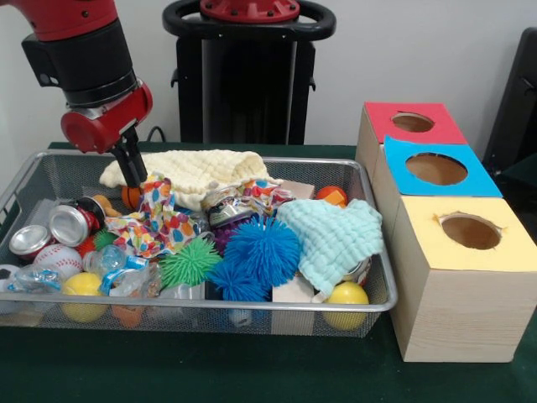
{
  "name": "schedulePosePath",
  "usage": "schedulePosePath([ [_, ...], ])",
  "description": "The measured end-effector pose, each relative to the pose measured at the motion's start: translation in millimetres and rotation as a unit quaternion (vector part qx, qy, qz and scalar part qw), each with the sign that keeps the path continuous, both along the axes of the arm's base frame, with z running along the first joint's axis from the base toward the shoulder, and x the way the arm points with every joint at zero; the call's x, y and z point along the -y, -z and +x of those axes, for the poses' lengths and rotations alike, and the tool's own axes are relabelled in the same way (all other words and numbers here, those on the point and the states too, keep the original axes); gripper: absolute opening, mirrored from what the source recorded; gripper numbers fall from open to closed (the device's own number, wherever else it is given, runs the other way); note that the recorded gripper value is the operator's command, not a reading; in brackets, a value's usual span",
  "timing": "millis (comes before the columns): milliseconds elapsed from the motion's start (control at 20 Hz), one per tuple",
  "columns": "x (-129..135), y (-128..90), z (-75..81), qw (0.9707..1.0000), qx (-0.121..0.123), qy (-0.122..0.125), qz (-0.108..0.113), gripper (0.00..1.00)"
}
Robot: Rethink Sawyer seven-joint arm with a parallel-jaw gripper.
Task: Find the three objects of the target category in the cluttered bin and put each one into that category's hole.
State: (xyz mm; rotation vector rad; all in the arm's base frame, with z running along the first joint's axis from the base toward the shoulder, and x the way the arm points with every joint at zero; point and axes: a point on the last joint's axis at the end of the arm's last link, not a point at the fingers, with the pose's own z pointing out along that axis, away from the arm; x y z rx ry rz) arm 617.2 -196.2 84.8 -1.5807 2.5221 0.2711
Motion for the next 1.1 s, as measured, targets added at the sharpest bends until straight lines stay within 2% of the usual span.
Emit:
schedulePosePath([
  [650, 2.4, 1.0, -1.4, 1.0000, 0.000, 0.000, -0.002, 0.00],
  [1100, 10.0, -1.0, 5.9, 0.9999, 0.007, 0.005, -0.008, 0.00],
])
